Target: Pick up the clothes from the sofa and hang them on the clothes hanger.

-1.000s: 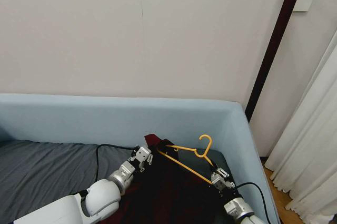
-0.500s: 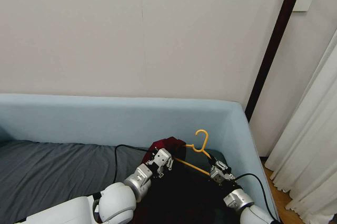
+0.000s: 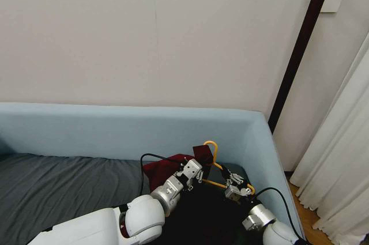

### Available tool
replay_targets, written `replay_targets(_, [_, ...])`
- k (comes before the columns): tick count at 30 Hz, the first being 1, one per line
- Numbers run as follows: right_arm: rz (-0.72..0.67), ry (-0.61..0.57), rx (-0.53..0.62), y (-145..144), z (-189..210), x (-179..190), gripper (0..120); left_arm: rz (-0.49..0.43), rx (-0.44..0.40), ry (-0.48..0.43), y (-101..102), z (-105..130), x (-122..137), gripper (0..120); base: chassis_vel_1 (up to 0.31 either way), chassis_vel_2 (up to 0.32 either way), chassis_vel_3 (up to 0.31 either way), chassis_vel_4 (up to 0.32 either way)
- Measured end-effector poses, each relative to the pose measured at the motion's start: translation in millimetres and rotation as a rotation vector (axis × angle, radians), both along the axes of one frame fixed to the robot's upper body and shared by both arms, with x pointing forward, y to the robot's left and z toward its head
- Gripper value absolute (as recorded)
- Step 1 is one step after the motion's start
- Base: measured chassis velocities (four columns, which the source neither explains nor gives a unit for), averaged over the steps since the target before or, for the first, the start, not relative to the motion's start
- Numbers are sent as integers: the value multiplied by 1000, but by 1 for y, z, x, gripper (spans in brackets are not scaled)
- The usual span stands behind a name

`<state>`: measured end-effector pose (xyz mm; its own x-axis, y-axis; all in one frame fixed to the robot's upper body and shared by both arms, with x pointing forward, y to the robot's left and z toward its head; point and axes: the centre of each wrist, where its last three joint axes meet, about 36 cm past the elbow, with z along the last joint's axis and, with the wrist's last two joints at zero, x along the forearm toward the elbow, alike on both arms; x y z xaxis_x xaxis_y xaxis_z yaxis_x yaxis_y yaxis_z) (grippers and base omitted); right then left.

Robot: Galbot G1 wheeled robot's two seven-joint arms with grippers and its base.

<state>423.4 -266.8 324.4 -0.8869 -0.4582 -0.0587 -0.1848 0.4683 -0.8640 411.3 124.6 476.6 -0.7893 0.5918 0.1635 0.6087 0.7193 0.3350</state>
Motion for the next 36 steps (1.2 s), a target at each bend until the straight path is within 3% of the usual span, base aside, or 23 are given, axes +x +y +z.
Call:
replay_targets(5, [-3,-9,9,-2,4,2,5,-3,30,24,3,0,-9,0,0,0,0,0])
replay_targets(9, [-16,-18,20,-5,8,5,5,7,78,59,18,-1,-25,11,0,0,0,0])
replay_targets(13, [-21,-30,31,-10,12,9,5,13,143,53,44,-1,-43,32,0,0,0,0])
replay_targets(14, [-21,-30,31,-10,12,9,5,13,143,53,44,-1,-43,32,0,0,0,0])
replay_targets(18, [-25,-41,47,-11,16,10,5,19,182,19,62,1,-56,50,0,0,0,0])
replay_targets(20, [-25,-43,49,-12,16,11,5,18,187,10,66,1,-59,53,0,0,0,0])
replay_targets(25, [-26,-49,59,-15,16,9,5,-17,162,-79,88,1,-64,73,0,0,0,0])
replay_targets(29, [-16,-56,54,-16,15,6,5,-59,127,-142,104,5,-46,86,0,0,0,0])
replay_targets(31, [-11,-69,53,-15,16,6,5,-112,90,-164,120,6,-18,95,0,0,0,0])
replay_targets(36, [31,-121,32,-20,17,10,5,-138,31,-144,142,9,34,100,0,0,0,0])
